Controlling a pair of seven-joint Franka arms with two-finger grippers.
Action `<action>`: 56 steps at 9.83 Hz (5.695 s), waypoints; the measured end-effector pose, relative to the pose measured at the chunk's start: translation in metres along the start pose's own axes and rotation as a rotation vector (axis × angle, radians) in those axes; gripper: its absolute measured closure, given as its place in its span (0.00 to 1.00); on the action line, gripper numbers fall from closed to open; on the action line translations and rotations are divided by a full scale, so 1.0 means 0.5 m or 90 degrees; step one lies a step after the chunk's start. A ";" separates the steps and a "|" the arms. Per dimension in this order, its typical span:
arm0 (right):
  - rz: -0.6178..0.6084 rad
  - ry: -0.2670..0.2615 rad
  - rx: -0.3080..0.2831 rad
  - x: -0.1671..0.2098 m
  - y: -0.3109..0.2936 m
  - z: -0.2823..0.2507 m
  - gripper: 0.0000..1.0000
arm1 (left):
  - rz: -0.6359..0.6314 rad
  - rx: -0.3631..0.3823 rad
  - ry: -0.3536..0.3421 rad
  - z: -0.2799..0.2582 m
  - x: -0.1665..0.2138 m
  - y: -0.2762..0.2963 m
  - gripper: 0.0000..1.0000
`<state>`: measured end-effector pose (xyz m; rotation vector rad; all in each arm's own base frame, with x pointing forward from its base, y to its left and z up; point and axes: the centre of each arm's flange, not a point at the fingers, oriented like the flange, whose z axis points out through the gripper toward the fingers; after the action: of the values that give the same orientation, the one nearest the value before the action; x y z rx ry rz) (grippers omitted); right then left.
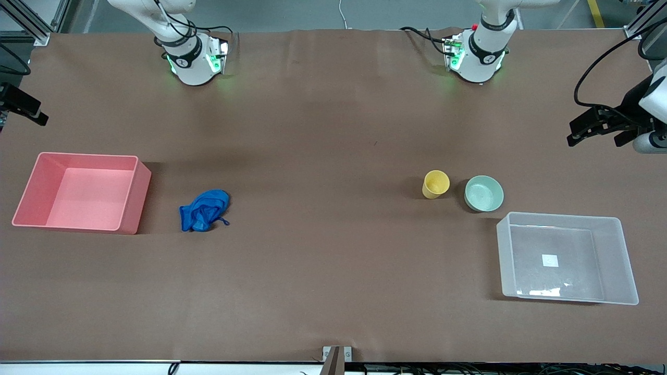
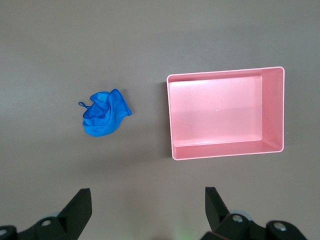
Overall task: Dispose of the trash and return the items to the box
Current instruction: 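Reach the right gripper toward the blue cloth while the left gripper reaches the bowl, then grasp the blue cloth with the right gripper while the left gripper grasps the bowl, then lift the cloth with the right gripper while the left gripper carries the bowl, then drop the cloth into the pink bin while the left gripper releases the bowl, then move the left gripper to the yellow cup while the right gripper withdraws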
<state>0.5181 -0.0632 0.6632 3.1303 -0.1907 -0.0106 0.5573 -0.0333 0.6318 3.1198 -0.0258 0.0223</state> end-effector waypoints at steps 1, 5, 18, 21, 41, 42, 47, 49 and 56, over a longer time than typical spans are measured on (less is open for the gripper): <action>0.000 0.000 0.000 0.000 0.000 0.000 0.00 | 0.000 0.000 0.000 0.000 0.000 0.000 0.01; 0.000 -0.001 0.000 0.000 0.000 0.000 0.00 | 0.000 0.000 -0.002 -0.002 -0.003 -0.001 0.00; -0.050 -0.059 0.020 0.204 -0.262 0.689 0.00 | -0.017 0.009 -0.023 0.742 -0.030 -0.040 0.01; -0.069 -0.021 0.025 0.165 -0.302 0.850 0.00 | -0.019 0.010 -0.006 0.872 -0.044 -0.043 0.13; -0.008 -0.179 -0.026 0.225 -0.247 0.525 0.85 | -0.056 0.017 0.056 0.751 0.303 -0.261 0.96; -0.036 -0.201 -0.029 0.229 -0.171 0.435 0.85 | -0.049 0.020 0.047 0.771 0.302 -0.271 0.96; -0.157 -0.149 -0.058 0.240 0.278 0.426 0.86 | -0.036 0.019 0.009 0.827 0.267 -0.283 0.76; -0.183 -0.130 -0.067 0.223 0.334 0.595 0.86 | -0.033 0.015 0.026 0.732 0.275 -0.280 0.48; -0.181 -0.101 -0.027 0.136 0.288 0.843 0.44 | 0.041 -0.037 -0.012 0.396 0.104 -0.037 0.07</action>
<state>0.5649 -0.2163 0.2423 3.0834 0.2525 -0.2607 0.6124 -0.0200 0.4344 3.0602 -0.1252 -0.0061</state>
